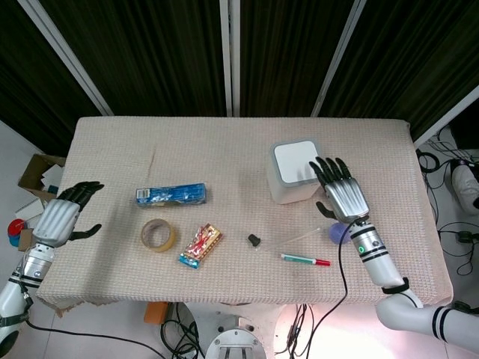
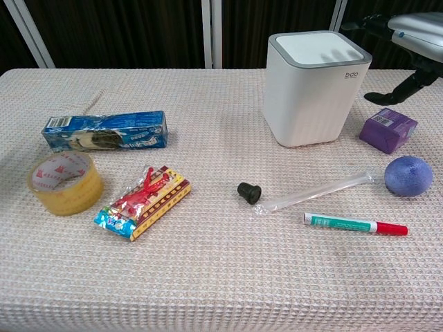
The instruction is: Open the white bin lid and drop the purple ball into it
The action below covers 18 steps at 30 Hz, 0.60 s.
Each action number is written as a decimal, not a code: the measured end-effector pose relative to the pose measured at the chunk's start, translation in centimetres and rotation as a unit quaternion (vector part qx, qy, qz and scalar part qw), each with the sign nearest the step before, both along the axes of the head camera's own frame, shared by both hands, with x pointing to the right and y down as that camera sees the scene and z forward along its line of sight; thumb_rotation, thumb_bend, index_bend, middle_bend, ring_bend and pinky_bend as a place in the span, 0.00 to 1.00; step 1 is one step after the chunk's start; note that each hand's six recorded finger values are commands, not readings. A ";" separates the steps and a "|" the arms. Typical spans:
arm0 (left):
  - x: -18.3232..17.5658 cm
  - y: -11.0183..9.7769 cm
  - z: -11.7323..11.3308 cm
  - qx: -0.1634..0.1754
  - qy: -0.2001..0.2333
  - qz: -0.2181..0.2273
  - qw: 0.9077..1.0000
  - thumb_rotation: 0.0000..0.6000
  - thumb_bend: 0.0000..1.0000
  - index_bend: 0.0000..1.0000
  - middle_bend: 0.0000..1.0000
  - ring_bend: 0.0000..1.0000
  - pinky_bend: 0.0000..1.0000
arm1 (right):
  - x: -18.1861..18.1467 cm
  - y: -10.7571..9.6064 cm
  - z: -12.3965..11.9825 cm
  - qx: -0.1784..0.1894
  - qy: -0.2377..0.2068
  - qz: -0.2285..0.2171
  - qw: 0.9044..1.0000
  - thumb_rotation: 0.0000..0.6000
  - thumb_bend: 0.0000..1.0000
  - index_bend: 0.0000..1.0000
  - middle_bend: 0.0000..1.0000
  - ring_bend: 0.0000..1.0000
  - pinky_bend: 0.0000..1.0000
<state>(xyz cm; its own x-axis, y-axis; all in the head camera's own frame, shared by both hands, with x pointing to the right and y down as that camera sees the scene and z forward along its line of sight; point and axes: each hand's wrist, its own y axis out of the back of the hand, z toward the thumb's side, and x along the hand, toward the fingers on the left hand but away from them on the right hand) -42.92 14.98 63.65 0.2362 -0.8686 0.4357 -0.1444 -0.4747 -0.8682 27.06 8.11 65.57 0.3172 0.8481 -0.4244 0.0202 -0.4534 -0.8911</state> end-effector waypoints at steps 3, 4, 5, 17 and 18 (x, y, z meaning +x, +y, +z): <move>-0.1 0.3 0.2 -0.002 0.002 -0.001 1.000 1.00 0.22 0.14 0.13 0.11 0.23 | -0.7 0.0 0.2 -0.006 -0.006 -0.007 1.000 1.00 0.23 0.00 0.16 0.00 0.00; -0.1 0.4 0.2 -0.002 0.003 -0.002 1.000 1.00 0.22 0.14 0.13 0.11 0.23 | -0.8 0.1 0.3 -0.008 -0.007 -0.009 1.000 1.00 0.23 0.00 0.21 0.00 0.00; -0.1 0.4 0.2 -0.002 0.005 -0.002 1.000 1.00 0.22 0.14 0.13 0.11 0.23 | -0.9 0.2 0.4 -0.011 -0.007 -0.010 1.000 1.00 0.23 0.00 0.24 0.00 0.00; -0.6 0.5 0.1 -0.003 0.010 -0.009 1.000 0.99 0.22 0.14 0.13 0.11 0.23 | -0.7 0.8 1.3 -0.026 0.003 -0.011 1.000 1.00 0.23 0.00 0.35 0.00 0.00; -0.6 0.6 0.1 -0.003 0.010 -0.009 1.000 0.99 0.22 0.14 0.13 0.11 0.23 | -0.6 0.9 1.4 -0.028 0.004 -0.010 1.000 1.00 0.23 0.00 0.35 0.00 0.00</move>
<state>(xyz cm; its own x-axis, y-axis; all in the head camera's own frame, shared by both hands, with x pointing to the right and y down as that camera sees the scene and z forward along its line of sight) -43.56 15.56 63.76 0.2288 -0.8700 0.4369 -0.1705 -0.4776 -0.8619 26.46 8.98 67.01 0.3299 0.8165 -0.4737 0.0032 -0.5028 -0.8644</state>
